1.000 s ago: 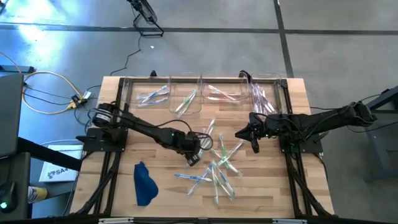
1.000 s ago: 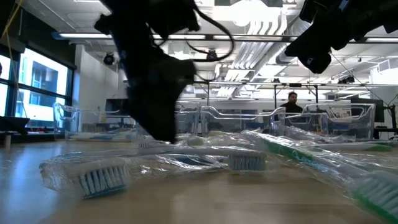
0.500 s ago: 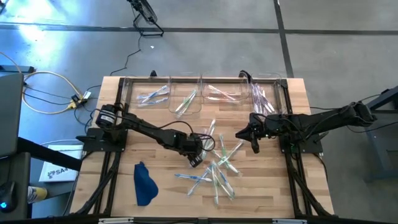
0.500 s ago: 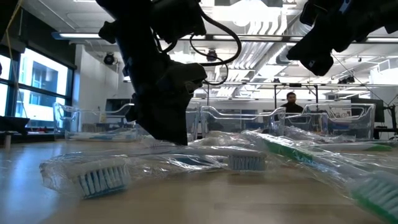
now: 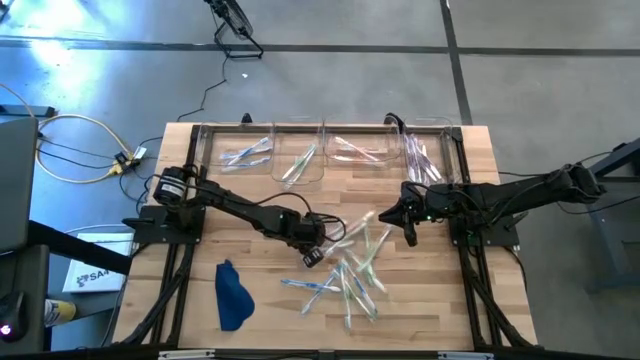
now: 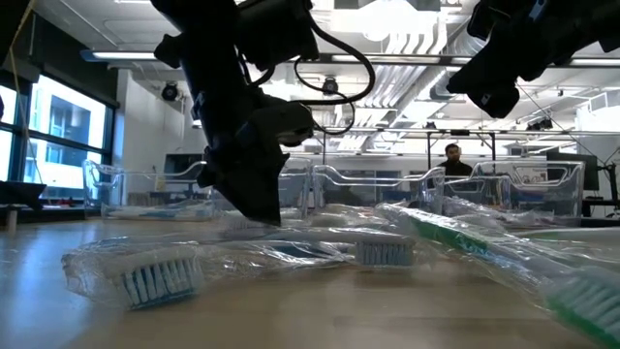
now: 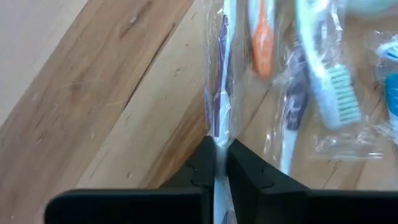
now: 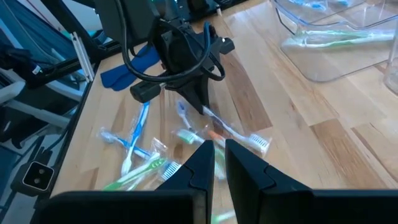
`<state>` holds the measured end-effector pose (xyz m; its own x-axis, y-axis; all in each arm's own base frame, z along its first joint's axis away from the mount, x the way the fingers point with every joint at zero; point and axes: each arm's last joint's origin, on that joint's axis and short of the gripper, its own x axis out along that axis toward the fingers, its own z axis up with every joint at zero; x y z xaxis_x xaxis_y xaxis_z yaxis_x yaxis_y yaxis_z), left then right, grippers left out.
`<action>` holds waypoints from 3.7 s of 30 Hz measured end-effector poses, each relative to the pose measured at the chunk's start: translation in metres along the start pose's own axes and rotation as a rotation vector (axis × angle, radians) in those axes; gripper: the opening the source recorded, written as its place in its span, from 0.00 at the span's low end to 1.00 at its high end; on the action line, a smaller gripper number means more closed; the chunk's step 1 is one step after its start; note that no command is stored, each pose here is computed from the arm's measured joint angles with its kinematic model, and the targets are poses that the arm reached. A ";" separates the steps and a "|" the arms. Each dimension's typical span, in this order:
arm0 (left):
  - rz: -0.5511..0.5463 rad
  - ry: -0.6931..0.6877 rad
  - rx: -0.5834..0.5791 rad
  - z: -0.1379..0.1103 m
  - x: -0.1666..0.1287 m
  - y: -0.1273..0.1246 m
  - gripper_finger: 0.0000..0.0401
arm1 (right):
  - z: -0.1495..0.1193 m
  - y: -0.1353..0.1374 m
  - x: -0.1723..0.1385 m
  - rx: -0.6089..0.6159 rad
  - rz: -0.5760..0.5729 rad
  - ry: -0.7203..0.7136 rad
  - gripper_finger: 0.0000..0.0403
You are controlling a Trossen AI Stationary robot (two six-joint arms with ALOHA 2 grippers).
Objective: Pick & Place Toothbrushes
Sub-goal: Put the purple toothbrush into the right transparent bin
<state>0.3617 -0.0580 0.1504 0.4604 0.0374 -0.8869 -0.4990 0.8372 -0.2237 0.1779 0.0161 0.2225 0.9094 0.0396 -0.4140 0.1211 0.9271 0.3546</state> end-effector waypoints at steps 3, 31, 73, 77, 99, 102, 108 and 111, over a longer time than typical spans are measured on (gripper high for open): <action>0.012 -0.018 0.009 0.003 -0.002 0.002 0.03 | 0.000 0.000 0.000 0.000 0.001 0.001 0.08; 0.007 -0.681 0.458 0.116 -0.179 -0.023 0.03 | 0.029 0.014 -0.006 -0.025 0.186 -0.290 0.08; -0.010 -0.754 0.585 0.130 -0.215 -0.031 0.03 | 0.078 0.030 -0.032 -0.170 0.143 -0.828 0.47; -0.004 -0.746 0.585 0.129 -0.215 -0.031 0.03 | 0.085 0.033 -0.028 -0.192 0.135 -0.822 0.47; 0.004 -0.739 0.585 0.129 -0.214 -0.030 0.03 | 0.086 0.034 -0.027 -0.203 0.126 -0.822 0.03; 0.004 -0.740 0.585 0.129 -0.214 -0.030 0.03 | 0.086 0.034 -0.027 -0.203 0.125 -0.822 0.03; 0.004 -0.740 0.587 0.129 -0.214 -0.030 0.10 | 0.086 0.034 -0.027 -0.192 0.129 -0.821 0.03; 0.004 -0.741 0.587 0.129 -0.214 -0.030 0.18 | 0.086 0.034 -0.027 -0.183 0.129 -0.819 0.02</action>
<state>0.3730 -0.0209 0.3996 0.9093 0.2094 -0.3596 -0.1451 0.9695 0.1974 0.1918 0.0143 0.3173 0.9213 -0.0677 0.3829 -0.0055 0.9824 0.1870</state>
